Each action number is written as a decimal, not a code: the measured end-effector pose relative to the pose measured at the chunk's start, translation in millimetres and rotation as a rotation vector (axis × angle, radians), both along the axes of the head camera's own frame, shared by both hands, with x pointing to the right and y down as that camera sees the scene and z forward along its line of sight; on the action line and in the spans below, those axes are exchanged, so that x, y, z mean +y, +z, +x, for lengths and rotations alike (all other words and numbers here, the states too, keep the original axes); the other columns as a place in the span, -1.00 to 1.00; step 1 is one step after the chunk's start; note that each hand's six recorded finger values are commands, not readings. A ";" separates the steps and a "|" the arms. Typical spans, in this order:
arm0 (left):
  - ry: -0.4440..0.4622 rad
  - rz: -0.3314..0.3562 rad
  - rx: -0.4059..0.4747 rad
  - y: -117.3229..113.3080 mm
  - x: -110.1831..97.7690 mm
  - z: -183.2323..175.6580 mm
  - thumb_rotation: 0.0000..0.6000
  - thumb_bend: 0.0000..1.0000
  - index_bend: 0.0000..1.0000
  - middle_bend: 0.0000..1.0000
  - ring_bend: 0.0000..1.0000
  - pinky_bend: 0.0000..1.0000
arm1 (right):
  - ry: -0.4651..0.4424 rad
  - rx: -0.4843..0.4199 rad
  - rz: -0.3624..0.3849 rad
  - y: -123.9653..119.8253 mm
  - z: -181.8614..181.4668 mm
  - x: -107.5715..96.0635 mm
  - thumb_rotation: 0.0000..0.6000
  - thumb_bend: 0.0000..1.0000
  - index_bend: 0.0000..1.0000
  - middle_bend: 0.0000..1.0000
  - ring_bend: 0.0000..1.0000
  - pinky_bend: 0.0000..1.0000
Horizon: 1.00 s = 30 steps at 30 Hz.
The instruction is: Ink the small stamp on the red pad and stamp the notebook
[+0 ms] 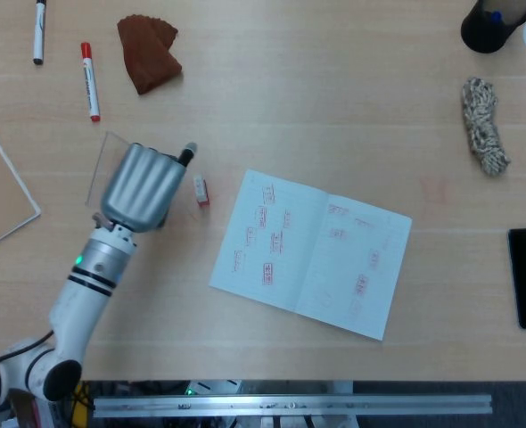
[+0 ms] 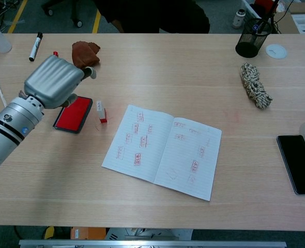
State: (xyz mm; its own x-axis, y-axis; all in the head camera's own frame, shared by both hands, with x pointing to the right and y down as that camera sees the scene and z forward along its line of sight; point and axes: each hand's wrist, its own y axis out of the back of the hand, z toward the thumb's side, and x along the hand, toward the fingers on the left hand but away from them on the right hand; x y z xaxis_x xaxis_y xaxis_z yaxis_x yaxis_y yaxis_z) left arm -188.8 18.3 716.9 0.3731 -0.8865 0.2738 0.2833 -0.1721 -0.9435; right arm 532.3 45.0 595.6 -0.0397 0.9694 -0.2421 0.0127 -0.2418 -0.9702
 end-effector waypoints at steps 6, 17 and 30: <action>-0.172 -0.012 0.099 -25.3 -10.0 -59.3 1.00 -0.43 -0.34 0.46 0.48 1.00 | -0.007 0.005 -0.040 9.5 3.0 -6.7 1.00 -0.47 -0.37 -0.23 -0.38 -0.16; -0.390 0.059 0.212 -46.9 23.0 -148.2 1.00 -0.43 -0.21 0.39 0.43 1.00 | -0.063 -0.003 -0.057 17.3 -10.5 -9.8 1.00 -0.47 -0.37 -0.23 -0.38 -0.16; -0.448 0.033 0.192 -51.4 70.2 -180.2 1.00 -0.43 -0.16 0.39 0.43 1.00 | -0.115 -0.002 -0.050 15.7 -22.5 -8.7 1.00 -0.48 -0.35 -0.23 -0.38 -0.16</action>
